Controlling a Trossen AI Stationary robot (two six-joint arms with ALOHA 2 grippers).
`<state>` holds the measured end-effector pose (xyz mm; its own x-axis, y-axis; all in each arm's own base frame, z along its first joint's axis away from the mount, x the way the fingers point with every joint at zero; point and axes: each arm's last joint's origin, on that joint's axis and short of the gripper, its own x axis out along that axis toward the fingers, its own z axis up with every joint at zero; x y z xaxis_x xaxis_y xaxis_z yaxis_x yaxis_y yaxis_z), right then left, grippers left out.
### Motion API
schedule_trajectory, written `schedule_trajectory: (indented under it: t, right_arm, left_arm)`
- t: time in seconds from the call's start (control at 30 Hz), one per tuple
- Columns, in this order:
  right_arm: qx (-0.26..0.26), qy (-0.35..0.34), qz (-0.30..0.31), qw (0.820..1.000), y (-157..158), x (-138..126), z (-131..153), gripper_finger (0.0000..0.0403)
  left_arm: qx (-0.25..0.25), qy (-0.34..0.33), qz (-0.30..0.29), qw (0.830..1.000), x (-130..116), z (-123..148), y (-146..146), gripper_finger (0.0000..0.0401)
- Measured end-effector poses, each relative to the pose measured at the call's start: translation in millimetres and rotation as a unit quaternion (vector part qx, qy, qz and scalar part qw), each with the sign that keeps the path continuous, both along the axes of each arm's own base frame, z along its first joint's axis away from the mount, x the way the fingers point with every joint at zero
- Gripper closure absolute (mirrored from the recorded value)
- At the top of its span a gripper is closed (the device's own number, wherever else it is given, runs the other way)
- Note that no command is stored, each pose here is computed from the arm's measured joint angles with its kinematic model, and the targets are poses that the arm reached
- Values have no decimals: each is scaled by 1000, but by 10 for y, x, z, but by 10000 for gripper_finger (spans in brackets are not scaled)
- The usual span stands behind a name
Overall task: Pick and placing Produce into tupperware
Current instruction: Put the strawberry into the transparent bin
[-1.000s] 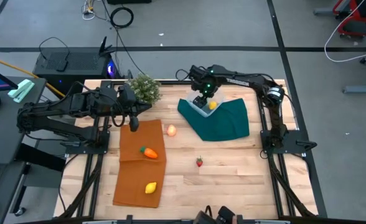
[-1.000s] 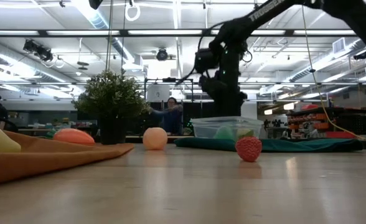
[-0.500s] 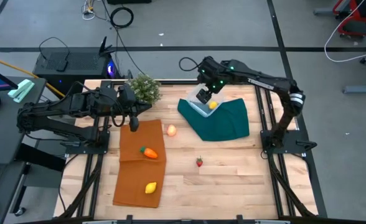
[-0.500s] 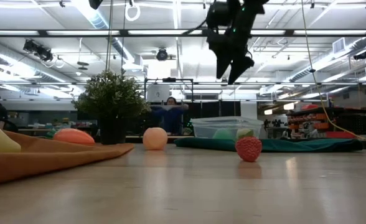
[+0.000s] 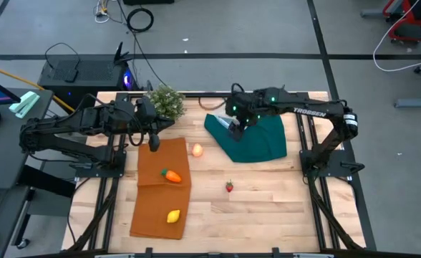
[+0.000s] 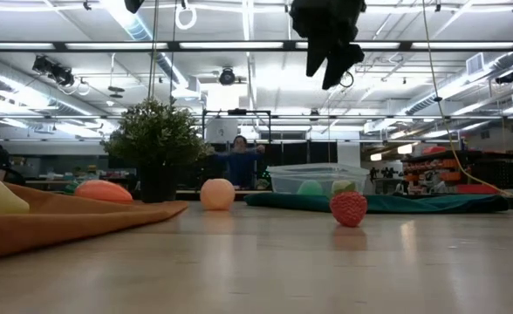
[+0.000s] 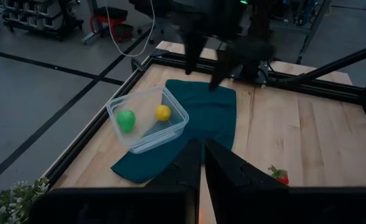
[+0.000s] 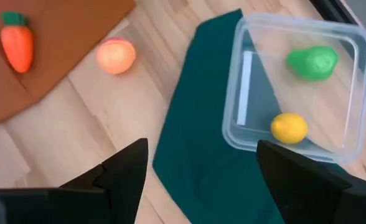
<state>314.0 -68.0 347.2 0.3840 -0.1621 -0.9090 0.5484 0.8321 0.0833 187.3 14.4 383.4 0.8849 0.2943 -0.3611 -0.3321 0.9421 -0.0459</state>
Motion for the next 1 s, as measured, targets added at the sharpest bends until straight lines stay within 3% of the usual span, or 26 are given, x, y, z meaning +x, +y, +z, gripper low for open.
schedule_trajectory:
  t: [0.37, 0.6, 0.9, 1.0]
  right_arm:
    - [-4, -13, -3, 1000, 678, 69, 4, 135]
    - [-28, 3, -6, 1000, 1107, -18, -18, 135]
    - [-1, 45, 2, 999, 1664, -182, -410, 135]
    - [5, 49, 14, 999, 1916, -283, -544, 135]
  left_arm:
    - [4, 5, -2, 1000, -3, -7, 0, 385]
    - [3, 18, -3, 1000, -12, -28, -3, 376]
    - [1, 29, -2, 1000, -22, -49, -3, 374]
    - [-31, 19, 12, 999, -24, -51, -3, 378]
